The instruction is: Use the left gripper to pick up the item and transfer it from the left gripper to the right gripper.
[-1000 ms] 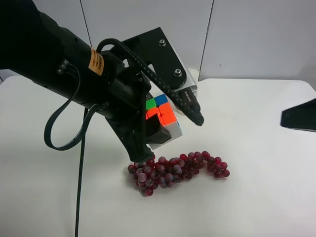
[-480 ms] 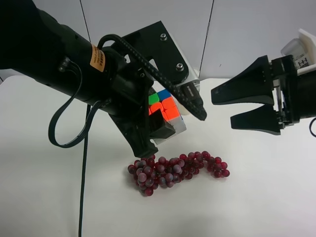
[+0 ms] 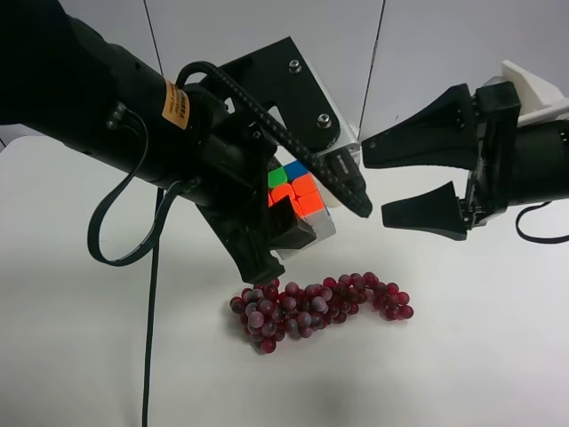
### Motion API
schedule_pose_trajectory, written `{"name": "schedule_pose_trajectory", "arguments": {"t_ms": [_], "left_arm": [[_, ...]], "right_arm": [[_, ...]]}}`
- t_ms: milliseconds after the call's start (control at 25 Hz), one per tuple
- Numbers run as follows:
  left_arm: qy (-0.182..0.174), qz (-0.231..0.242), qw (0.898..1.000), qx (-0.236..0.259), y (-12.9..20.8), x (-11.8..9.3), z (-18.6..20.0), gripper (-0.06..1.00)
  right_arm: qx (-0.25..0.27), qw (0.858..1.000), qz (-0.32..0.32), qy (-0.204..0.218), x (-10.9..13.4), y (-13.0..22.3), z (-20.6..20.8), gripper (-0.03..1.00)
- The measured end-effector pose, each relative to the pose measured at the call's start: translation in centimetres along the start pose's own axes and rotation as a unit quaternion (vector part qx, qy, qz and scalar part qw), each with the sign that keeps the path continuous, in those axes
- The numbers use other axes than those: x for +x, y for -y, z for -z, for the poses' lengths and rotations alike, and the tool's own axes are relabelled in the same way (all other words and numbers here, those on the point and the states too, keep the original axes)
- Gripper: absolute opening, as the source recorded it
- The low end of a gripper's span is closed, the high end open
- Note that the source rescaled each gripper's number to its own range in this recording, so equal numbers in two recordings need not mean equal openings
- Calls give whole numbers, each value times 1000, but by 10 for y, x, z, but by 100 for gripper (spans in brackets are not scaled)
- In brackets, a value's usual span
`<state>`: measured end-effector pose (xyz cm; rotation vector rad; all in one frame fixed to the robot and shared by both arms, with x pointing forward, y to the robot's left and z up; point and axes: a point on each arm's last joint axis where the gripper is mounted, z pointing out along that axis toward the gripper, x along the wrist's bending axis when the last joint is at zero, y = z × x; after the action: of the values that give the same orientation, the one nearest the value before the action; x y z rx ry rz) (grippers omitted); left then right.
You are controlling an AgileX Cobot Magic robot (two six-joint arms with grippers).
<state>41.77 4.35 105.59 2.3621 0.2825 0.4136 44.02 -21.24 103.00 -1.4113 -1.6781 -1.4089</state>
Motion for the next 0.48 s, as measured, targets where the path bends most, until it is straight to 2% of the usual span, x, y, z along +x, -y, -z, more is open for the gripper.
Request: {"name": "schedule_pose_trajectory", "arguments": {"t_ms": [120, 240, 480], "left_arm": [[0, -1, 1000, 0, 0, 0, 0, 0], [4, -13, 1000, -1, -1, -4, 0, 0], [9, -21, 1000, -4, -2, -5, 0, 0]], "right_arm": [[35, 999, 2, -20, 5, 7, -17, 100], [47, 999, 3, -22, 7, 11, -32, 100], [28, 999, 5, -23, 9, 9, -40, 100]]}}
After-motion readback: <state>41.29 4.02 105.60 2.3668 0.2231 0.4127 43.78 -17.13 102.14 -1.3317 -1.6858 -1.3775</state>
